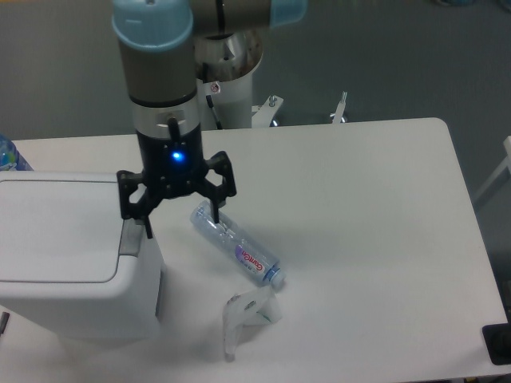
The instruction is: Open the trash can
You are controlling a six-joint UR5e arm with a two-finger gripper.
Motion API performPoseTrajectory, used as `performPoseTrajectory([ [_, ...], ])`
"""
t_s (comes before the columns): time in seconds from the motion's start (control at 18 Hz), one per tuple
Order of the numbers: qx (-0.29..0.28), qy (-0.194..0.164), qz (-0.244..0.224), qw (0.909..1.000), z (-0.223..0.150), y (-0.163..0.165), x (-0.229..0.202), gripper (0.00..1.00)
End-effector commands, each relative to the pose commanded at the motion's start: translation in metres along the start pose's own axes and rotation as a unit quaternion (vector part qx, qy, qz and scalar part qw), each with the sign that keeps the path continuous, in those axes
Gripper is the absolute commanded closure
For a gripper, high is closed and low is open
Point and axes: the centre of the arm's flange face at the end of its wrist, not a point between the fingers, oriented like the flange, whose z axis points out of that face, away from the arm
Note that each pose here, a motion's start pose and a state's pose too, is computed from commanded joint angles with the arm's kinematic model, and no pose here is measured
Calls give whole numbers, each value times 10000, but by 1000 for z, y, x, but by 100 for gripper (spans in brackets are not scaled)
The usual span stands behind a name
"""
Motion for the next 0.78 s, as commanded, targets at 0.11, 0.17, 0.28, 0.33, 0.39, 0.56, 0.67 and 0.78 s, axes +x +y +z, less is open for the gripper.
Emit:
performPoseTrajectory([
  [0.11,-1,8,8,10000,0,0,0,0],
  [0.17,-2,10,15,10000,0,0,1,0],
  [0.28,20,16,23,10000,-2,0,2,0],
  [0.33,14,8,23,10000,-1,0,2,0],
  [0.39,-1,-2,22,10000,0,1,2,0],
  [0.56,-23,-12,20,10000,2,1,1,0],
  [0.67,-29,-21,20,10000,3,2,1,0],
  [0.78,-60,-24,17,10000,6,3,1,0],
])
